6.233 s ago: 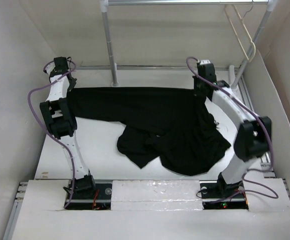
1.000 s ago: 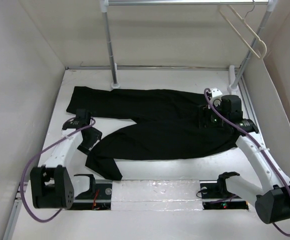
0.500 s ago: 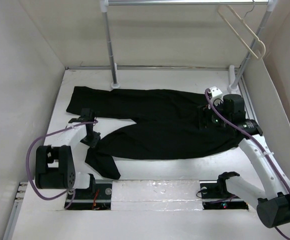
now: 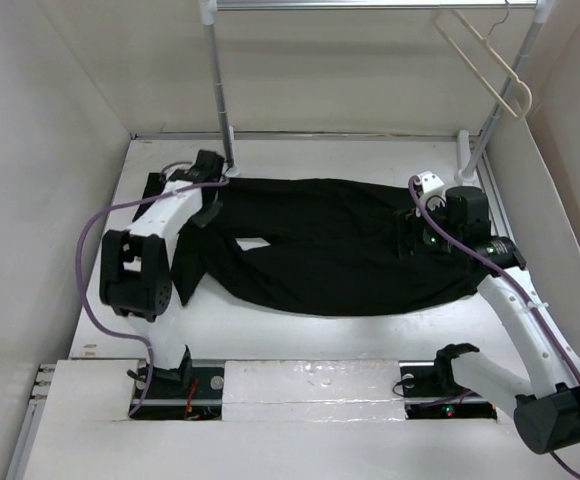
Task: Place the trousers on the hanger
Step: Flatten out the trousers at the center of the board.
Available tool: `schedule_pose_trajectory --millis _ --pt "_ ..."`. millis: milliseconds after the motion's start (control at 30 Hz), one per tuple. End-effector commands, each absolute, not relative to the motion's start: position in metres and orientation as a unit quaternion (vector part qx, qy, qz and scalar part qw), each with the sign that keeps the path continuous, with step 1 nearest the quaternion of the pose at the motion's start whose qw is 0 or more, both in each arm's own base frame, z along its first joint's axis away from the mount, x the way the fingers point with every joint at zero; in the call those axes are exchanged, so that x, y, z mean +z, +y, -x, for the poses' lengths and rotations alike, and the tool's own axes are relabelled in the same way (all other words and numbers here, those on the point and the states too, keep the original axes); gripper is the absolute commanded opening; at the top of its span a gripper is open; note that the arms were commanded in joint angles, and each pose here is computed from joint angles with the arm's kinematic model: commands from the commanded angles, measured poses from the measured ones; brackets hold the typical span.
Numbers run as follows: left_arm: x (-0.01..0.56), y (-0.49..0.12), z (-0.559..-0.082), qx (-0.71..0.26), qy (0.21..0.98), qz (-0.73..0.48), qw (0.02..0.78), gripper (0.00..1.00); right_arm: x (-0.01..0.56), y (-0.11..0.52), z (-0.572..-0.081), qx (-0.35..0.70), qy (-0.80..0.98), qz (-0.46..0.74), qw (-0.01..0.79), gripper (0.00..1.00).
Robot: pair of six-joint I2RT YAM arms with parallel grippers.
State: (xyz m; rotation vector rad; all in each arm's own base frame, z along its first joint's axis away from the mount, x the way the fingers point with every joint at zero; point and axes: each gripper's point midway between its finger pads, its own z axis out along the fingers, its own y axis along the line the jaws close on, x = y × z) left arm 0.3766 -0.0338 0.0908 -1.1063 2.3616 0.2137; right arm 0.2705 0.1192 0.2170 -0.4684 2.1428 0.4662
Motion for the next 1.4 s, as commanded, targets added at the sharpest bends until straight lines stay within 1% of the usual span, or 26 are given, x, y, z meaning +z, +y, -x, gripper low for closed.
schedule_pose_trajectory --millis 0,33,100,133,167,200,233,300,400,433,467,500,533,567,633,700,733,833,933,1167,1300,1333,1367 --pt "0.099 -0.038 -0.354 0.155 0.896 0.344 0.234 0.11 0.229 0.118 -0.28 0.183 0.85 0.192 0.455 0.73" --pt "0.1 -0.046 -0.34 0.15 0.901 0.332 0.236 0.32 0.229 0.118 -0.28 0.183 0.85 0.191 0.455 0.73" --pt "0.106 -0.05 -0.327 0.122 0.894 0.351 0.249 0.53 0.23 0.119 -0.282 0.183 0.849 0.192 0.457 0.73" --pt "0.109 -0.051 -0.308 0.094 0.894 0.36 0.251 0.67 0.231 0.118 -0.282 0.182 0.848 0.192 0.459 0.73" --pt "0.112 -0.049 -0.31 0.069 0.883 0.38 0.266 0.71 0.232 0.119 -0.283 0.182 0.848 0.192 0.459 0.73" --pt "0.113 -0.045 -0.304 0.058 0.879 0.39 0.268 0.72 0.231 0.119 -0.283 0.184 0.848 0.193 0.458 0.73" --pt "0.112 -0.04 -0.292 0.045 0.875 0.4 0.27 0.71 0.232 0.12 -0.284 0.185 0.847 0.193 0.459 0.73" --pt "0.111 -0.027 -0.284 0.052 0.859 0.428 0.274 0.69 0.233 0.125 -0.283 0.192 0.845 0.2 0.457 0.73" --pt "0.109 -0.003 -0.268 0.089 0.834 0.466 0.281 0.67 0.232 0.126 -0.282 0.19 0.846 0.206 0.454 0.73" --pt "0.101 0.004 -0.257 0.097 0.83 0.479 0.27 0.66 0.232 0.128 -0.281 0.19 0.846 0.21 0.453 0.73" --pt "0.096 0.008 -0.256 0.089 0.824 0.493 0.264 0.65 0.232 0.127 -0.28 0.189 0.845 0.208 0.455 0.73" --pt "0.086 0.025 -0.25 0.083 0.806 0.531 0.246 0.65 0.231 0.127 -0.28 0.188 0.846 0.207 0.454 0.73" --pt "0.062 0.016 -0.232 0.05 0.812 0.547 0.197 0.64 0.229 0.127 -0.279 0.188 0.847 0.207 0.453 0.73" --pt "0.056 0.016 -0.234 0.023 0.8 0.566 0.196 0.63 0.229 0.127 -0.278 0.189 0.846 0.207 0.454 0.73" --pt "0.045 0.006 -0.225 -0.014 0.78 0.599 0.181 0.63 0.228 0.13 -0.275 0.193 0.845 0.212 0.452 0.73" --pt "0.049 0.003 -0.228 -0.041 0.749 0.631 0.197 0.65 0.228 0.135 -0.271 0.197 0.842 0.224 0.449 0.73" --pt "0.049 0.002 -0.226 -0.045 0.748 0.631 0.2 0.65 0.228 0.135 -0.271 0.196 0.843 0.225 0.448 0.73" --pt "0.053 0.005 -0.232 -0.066 0.711 0.663 0.226 0.68 0.226 0.138 -0.269 0.199 0.841 0.233 0.446 0.73" --pt "0.047 0.004 -0.234 -0.078 0.691 0.683 0.225 0.69 0.22 0.143 -0.265 0.207 0.841 0.241 0.437 0.74" --pt "0.048 0.006 -0.244 -0.099 0.659 0.705 0.244 0.67 0.214 0.148 -0.261 0.213 0.843 0.252 0.426 0.74" --pt "0.044 0.008 -0.255 -0.093 0.653 0.714 0.236 0.67 0.207 0.151 -0.257 0.223 0.845 0.255 0.413 0.74" --pt "0.042 0.009 -0.258 -0.085 0.653 0.716 0.231 0.66 0.204 0.15 -0.257 0.222 0.847 0.254 0.411 0.74" --pt "0.043 0.01 -0.26 -0.084 0.652 0.717 0.232 0.63 0.203 0.15 -0.256 0.222 0.847 0.254 0.41 0.74"
